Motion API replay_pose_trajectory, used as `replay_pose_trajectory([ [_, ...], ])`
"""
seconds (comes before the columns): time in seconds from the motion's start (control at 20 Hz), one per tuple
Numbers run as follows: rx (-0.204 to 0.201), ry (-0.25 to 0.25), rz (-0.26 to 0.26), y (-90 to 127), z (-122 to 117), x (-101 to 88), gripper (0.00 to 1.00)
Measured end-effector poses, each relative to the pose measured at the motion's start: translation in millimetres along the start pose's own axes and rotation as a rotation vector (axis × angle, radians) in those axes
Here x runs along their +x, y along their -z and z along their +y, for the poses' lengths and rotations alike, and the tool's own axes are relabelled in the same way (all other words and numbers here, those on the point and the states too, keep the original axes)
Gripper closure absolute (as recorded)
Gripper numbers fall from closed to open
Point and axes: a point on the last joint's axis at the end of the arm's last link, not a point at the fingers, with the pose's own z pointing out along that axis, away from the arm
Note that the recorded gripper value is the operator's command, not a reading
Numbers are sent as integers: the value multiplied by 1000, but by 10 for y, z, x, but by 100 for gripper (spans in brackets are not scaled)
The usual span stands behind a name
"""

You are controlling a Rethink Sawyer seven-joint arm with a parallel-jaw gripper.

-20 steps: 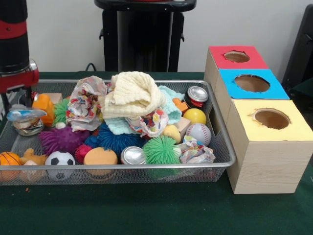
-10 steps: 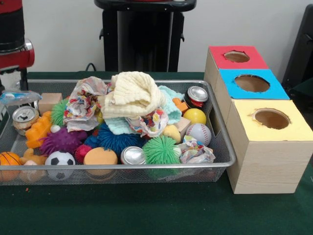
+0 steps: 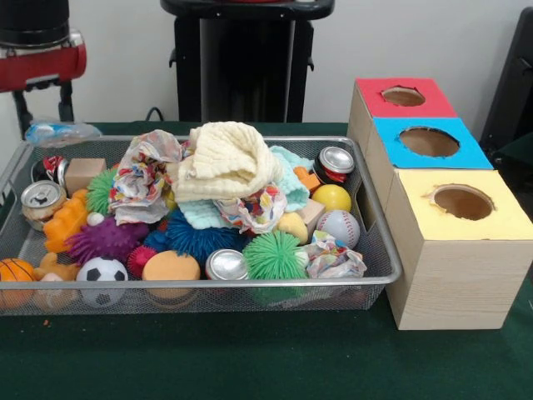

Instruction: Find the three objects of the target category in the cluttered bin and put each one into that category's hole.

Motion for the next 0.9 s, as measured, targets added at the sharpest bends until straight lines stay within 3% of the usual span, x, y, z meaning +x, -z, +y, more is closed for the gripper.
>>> replay_pose_trajectory([
  [0.5, -66, 11, 7, 460, 819, -681, 100],
  [0.65, -89, -20, 16, 557, 1145, -931, 100],
  [0.9, -112, -95, 38, 664, 1454, -1176, 100],
])
